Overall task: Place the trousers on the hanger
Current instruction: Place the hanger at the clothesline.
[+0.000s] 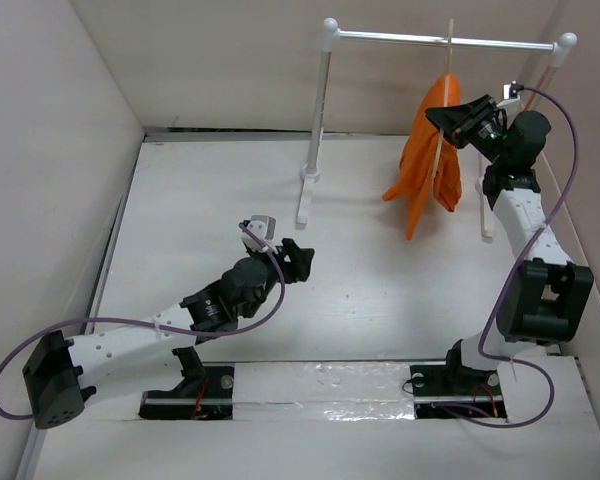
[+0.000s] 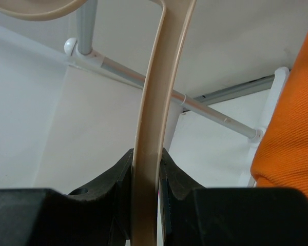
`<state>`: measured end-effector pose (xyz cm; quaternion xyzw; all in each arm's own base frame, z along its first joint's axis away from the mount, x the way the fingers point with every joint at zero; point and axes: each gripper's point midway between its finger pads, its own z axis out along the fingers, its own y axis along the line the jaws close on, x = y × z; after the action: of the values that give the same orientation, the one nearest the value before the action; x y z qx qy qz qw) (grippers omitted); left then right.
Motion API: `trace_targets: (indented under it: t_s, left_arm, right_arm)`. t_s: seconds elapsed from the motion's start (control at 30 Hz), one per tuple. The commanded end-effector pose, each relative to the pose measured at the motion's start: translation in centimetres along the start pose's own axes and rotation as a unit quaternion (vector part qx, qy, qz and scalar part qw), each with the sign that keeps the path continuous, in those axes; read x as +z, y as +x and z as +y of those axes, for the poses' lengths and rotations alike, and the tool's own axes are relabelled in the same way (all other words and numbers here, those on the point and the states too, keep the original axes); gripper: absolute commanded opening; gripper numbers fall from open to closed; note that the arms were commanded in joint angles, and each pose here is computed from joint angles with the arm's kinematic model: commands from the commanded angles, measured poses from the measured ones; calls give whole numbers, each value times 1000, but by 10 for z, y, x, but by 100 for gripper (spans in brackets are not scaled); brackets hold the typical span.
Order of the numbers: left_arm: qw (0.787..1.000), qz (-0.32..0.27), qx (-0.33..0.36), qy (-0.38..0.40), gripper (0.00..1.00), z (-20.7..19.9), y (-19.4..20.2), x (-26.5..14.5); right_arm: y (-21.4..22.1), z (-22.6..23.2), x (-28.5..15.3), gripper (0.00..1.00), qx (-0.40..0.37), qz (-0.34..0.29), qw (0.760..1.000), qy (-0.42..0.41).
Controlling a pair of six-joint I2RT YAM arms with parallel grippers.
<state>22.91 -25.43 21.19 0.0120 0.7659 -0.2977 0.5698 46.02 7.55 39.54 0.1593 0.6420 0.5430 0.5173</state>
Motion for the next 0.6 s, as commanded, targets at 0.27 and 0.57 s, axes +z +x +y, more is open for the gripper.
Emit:
trace_targets:
  t_s: [0.27, 0.57]
  left_arm:
    - [999, -42, 16, 11, 60, -5, -25, -4]
    - [997, -73, 4, -4, 62, 4, -40, -12]
  right_arm:
    - [-31, 42, 13, 0, -120, -44, 985, -114]
    - [-29, 22, 0, 55, -131, -51, 985, -98]
